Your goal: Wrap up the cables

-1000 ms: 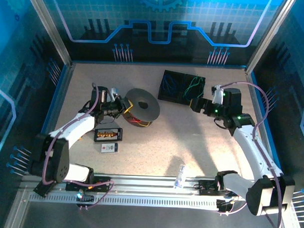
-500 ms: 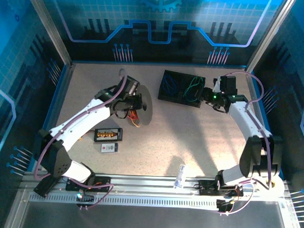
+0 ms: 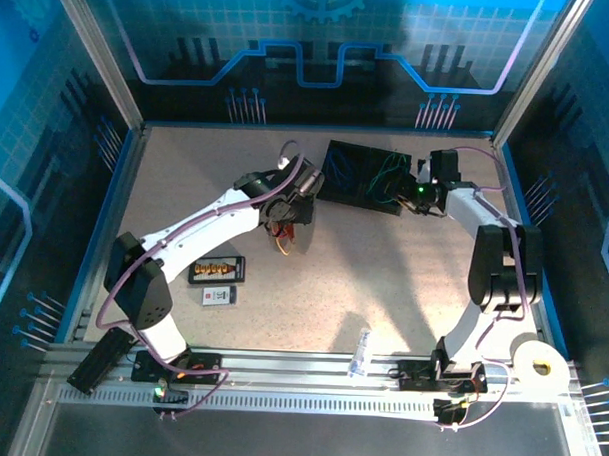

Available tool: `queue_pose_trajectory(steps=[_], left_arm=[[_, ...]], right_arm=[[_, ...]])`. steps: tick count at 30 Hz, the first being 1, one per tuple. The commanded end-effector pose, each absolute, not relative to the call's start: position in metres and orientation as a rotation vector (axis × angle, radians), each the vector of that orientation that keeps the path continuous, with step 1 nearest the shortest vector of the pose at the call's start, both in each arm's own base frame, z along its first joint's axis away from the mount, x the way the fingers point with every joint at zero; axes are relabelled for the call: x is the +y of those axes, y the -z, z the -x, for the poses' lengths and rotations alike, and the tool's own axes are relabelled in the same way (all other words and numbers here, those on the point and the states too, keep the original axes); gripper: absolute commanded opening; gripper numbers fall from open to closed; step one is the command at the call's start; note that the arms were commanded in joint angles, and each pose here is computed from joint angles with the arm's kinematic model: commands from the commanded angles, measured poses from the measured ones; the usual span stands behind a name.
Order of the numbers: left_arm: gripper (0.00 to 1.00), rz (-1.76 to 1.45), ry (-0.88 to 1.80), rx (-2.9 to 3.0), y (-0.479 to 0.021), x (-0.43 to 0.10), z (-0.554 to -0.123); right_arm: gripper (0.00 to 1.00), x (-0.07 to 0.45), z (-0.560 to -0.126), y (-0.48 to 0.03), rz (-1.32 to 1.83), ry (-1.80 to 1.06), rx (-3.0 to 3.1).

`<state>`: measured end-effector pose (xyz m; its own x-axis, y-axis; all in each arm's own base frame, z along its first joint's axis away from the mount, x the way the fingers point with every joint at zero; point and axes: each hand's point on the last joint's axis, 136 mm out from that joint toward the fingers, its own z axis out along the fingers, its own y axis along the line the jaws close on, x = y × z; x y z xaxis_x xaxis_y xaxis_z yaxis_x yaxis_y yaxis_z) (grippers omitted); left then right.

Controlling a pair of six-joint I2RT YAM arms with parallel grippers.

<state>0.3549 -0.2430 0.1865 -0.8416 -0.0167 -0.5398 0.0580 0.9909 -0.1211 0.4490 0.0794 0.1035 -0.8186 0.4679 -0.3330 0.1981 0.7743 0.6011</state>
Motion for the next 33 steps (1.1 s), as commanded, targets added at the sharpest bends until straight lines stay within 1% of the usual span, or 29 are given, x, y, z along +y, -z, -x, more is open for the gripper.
queue_pose_trajectory(steps=[1, 3, 4, 7, 9, 12, 14, 18, 25, 28, 30, 31, 33], left_arm=[[0.06, -0.024, 0.198, 2.493, -0.21, -0.255, -0.365], [0.19, -0.027, 0.217, 2.495, -0.21, -0.261, -0.364], [0.24, -0.029, 0.224, 2.495, -0.21, -0.263, -0.364], [0.33, -0.03, 0.242, 2.492, -0.212, -0.266, -0.362], [0.38, -0.033, 0.257, 2.489, -0.215, -0.268, -0.36], [0.45, -0.04, 0.292, 2.481, -0.221, -0.272, -0.358], [0.51, -0.045, 0.316, 2.475, -0.225, -0.274, -0.356], [0.6, -0.048, 0.352, 2.47, -0.229, -0.277, -0.353], [0.72, -0.052, 0.396, 2.45, -0.238, -0.281, -0.351], [0.82, -0.052, 0.419, 2.433, -0.245, -0.281, -0.35], [0.91, -0.053, 0.432, 2.421, -0.251, -0.281, -0.348], [0.98, -0.055, 0.44, 2.414, -0.254, -0.281, -0.346], [0.99, -0.055, 0.456, 2.393, -0.262, -0.278, -0.343]], right_arm=[[0.44, 0.079, -0.466, -0.114, -0.524, -0.836, 2.438], [0.42, 0.079, -0.469, -0.11, -0.532, -0.834, 2.441], [0.41, 0.079, -0.47, -0.109, -0.538, -0.836, 2.442], [0.33, 0.079, -0.472, -0.105, -0.546, -0.836, 2.445], [0.25, 0.078, -0.472, -0.105, -0.545, -0.828, 2.443], [0.08, 0.075, -0.47, -0.116, -0.527, -0.8, 2.423], [0.0, 0.072, -0.465, -0.127, -0.513, -0.77, 2.401], [0.0, 0.065, -0.454, -0.171, -0.456, -0.71, 2.315], [0.0, 0.062, -0.423, -0.252, -0.342, -0.679, 2.161], [0.0, 0.067, -0.405, -0.283, -0.284, -0.709, 2.1], [0.0, 0.071, -0.391, -0.302, -0.248, -0.749, 2.054], [0.0, 0.073, -0.384, -0.31, -0.226, -0.771, 2.033], [0.0, 0.079, -0.369, -0.325, -0.169, -0.817, 1.994]])
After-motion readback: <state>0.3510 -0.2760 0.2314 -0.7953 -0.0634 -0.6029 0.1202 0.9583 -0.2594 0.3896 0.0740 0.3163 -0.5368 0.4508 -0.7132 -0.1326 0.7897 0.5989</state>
